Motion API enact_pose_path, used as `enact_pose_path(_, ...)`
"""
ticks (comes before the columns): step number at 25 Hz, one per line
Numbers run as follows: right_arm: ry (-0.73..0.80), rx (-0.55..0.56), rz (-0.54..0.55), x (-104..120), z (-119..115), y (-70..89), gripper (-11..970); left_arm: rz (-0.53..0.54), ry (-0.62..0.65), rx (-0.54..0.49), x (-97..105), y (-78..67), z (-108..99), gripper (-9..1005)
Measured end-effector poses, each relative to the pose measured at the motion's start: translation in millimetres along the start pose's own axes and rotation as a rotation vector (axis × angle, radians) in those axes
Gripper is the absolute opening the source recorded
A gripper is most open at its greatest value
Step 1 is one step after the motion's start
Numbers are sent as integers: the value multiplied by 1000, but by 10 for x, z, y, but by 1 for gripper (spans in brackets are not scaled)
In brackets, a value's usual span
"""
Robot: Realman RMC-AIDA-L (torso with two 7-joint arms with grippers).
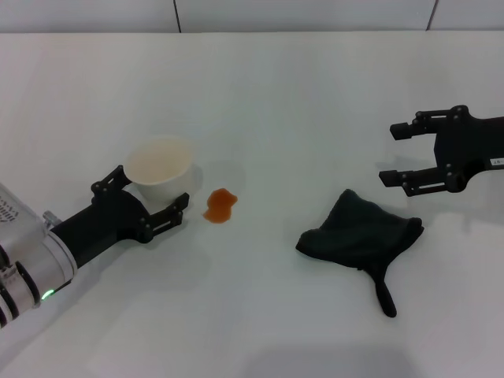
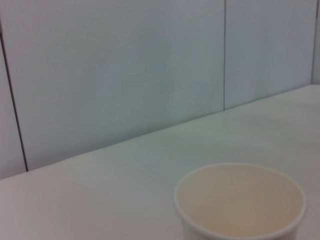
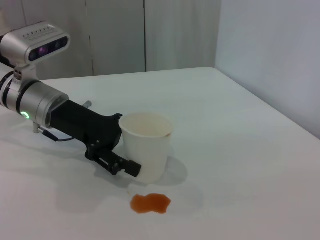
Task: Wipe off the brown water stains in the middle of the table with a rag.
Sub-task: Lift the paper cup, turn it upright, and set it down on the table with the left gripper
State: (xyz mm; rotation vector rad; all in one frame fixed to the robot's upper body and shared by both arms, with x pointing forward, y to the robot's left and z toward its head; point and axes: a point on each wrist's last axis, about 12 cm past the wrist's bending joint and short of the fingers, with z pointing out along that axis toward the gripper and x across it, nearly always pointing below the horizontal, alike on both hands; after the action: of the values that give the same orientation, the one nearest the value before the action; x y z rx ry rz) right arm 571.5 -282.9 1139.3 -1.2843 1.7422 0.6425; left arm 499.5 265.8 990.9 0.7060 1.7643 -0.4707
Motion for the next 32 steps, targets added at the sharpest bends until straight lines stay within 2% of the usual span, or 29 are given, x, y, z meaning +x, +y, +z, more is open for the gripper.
enact_pose_path(8, -2, -4, -7, -24, 17, -6, 766, -7, -4, 12, -110, 84, 99, 875)
enact_pose_path(15, -2, -6, -8, -27, 23, -5, 766, -9, -1, 20, -145, 95, 147, 874)
enact_pose_path(22, -2, -5, -12, -33, 20, -8, 765, -24, 0, 17, -98, 67, 96, 875)
enact_pose_path(32, 0, -4, -20, -44, 10, -13, 765, -78, -37, 0, 20, -14, -118, 875)
